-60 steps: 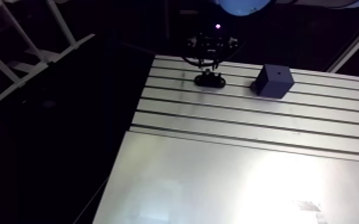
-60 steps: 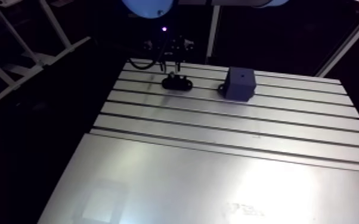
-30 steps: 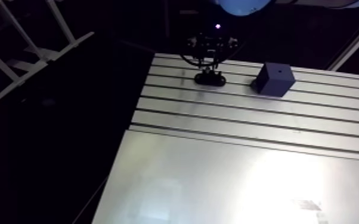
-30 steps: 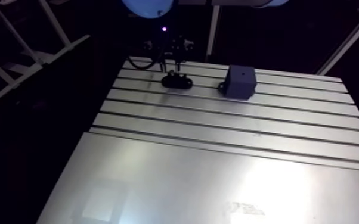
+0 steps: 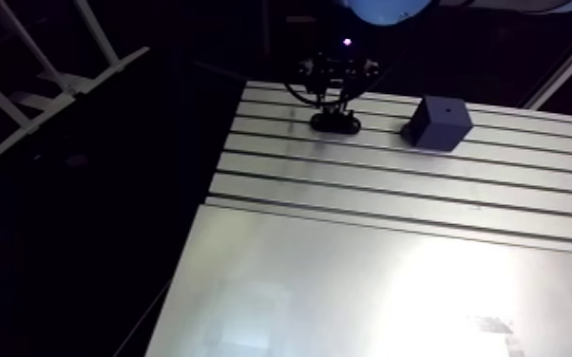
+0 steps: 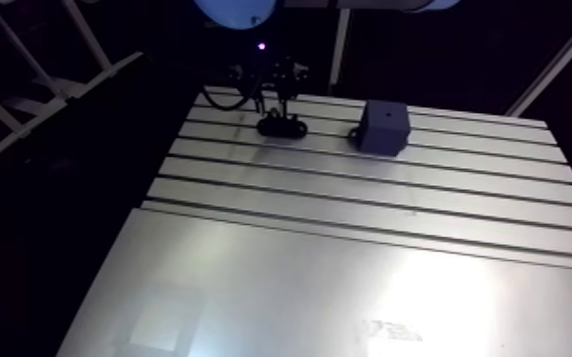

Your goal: Pick up the M10 bolt and insert it into the hole until fully seated.

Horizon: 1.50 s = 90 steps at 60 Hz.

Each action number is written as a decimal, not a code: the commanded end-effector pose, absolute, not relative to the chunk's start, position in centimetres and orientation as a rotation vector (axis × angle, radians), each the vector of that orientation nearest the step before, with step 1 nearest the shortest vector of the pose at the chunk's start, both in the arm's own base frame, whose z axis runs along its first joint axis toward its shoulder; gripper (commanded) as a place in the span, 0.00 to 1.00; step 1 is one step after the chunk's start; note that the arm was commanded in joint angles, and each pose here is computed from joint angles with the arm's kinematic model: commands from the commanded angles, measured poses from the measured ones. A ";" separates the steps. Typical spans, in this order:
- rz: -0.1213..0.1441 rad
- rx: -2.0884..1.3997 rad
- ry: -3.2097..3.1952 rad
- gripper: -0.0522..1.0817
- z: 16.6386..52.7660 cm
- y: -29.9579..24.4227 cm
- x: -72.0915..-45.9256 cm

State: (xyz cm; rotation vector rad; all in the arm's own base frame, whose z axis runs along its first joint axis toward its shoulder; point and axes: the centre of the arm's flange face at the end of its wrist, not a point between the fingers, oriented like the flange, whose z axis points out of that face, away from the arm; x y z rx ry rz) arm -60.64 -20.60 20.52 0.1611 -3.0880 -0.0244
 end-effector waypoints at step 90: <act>-0.027 0.159 -3.088 0.63 20.3 -20.4 -61.0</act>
